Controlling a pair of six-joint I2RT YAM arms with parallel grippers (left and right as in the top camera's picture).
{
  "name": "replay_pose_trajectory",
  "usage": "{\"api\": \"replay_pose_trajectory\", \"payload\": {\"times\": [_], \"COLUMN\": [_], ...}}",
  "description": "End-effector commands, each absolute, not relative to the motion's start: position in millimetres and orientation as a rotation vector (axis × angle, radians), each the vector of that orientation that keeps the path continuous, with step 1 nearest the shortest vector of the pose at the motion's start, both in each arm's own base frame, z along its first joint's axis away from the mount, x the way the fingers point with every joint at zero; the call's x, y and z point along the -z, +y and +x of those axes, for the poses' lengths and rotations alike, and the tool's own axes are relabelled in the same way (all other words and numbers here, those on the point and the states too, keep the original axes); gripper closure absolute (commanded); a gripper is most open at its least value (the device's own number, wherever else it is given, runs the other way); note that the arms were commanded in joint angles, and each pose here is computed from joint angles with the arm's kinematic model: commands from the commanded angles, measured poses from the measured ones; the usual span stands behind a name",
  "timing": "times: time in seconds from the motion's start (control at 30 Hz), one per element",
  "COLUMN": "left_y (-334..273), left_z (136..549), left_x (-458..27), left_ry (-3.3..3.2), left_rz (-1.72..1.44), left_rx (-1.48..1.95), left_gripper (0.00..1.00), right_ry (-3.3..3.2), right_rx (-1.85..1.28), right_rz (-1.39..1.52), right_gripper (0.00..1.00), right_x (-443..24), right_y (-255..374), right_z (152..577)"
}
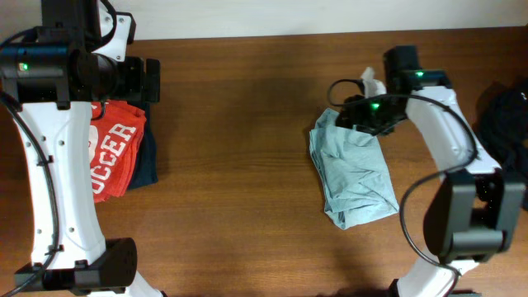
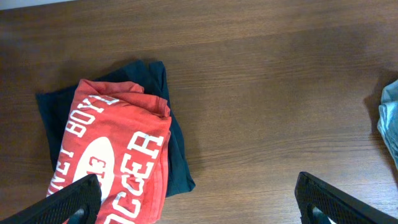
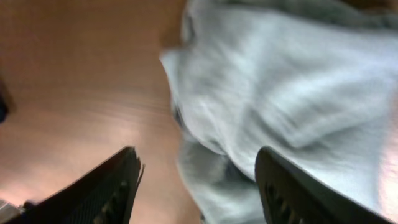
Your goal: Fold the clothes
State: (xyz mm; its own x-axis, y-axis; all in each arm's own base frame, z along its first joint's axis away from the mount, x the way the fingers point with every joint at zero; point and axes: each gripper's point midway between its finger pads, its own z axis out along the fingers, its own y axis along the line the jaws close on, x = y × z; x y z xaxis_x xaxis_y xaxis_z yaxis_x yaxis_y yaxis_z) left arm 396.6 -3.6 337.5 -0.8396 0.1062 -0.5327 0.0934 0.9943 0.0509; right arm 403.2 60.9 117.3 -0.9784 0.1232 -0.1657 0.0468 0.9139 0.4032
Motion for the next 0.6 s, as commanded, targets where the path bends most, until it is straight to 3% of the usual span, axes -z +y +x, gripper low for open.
{"api": "replay_pose_trajectory", "payload": {"times": [0.0,0.33,0.57], "left_y": [-2,-2,-2], "left_z": [393,392,393], "left_x": [-351,-351,-351], "left_ry": [2.532,2.533,2.531], "left_rz": [0.121,0.121,0.121], "left_rx": [-0.030,-0.030,-0.030], "left_gripper": [0.01,0.01,0.01], "right_ry": [2.803,2.778,2.937], "right_rx": [-0.410,-0.235,-0.290], "right_rz": [0.078,0.222,0.297], "right_gripper": [0.36,0.31,0.29], "right_x": [-170,-234,-175], "right_y": [40,19,42], "right_z": [393,313,284]}}
